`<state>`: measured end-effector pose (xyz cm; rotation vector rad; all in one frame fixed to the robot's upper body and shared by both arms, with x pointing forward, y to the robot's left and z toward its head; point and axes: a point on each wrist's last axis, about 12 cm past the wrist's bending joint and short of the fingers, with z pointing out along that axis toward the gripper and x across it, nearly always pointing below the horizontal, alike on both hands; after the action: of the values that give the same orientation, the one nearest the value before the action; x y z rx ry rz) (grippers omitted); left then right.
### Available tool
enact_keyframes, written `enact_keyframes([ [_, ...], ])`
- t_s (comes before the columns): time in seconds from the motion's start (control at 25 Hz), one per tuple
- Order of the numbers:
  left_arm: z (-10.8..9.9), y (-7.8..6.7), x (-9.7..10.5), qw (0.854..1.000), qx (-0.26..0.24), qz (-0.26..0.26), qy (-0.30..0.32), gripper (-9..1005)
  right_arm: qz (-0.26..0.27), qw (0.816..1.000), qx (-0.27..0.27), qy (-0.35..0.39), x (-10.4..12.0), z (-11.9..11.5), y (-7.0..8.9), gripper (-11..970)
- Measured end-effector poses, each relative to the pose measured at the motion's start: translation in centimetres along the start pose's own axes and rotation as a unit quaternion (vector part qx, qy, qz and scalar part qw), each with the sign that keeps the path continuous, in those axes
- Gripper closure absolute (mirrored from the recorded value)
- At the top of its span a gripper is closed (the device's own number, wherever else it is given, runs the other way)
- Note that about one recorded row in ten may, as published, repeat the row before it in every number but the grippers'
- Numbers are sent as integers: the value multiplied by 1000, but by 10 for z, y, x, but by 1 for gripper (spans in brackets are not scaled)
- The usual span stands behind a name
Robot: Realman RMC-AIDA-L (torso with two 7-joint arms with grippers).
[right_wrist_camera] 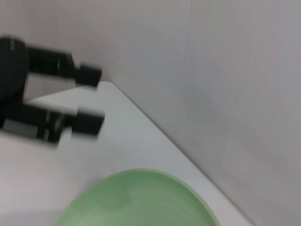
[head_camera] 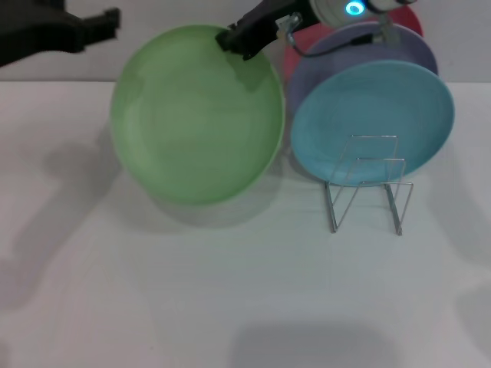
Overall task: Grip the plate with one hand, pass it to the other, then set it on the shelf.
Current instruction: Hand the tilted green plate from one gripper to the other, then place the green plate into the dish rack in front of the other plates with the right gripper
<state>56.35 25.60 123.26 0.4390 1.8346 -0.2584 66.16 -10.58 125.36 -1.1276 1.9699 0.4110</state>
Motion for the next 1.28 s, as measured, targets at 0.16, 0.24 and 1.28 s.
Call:
enact_keyframes([
  [0.16,-6,8,5,999,-41,-5,-34,189,-64,998,27,-6,-2,-17,-1,915],
  [0.24,-8,9,8,997,-59,-6,-53,189,-95,995,35,-8,-1,-25,0,915],
  [1.28,7,-14,52,992,-96,-15,-86,194,-379,919,95,-63,31,-121,28,915],
])
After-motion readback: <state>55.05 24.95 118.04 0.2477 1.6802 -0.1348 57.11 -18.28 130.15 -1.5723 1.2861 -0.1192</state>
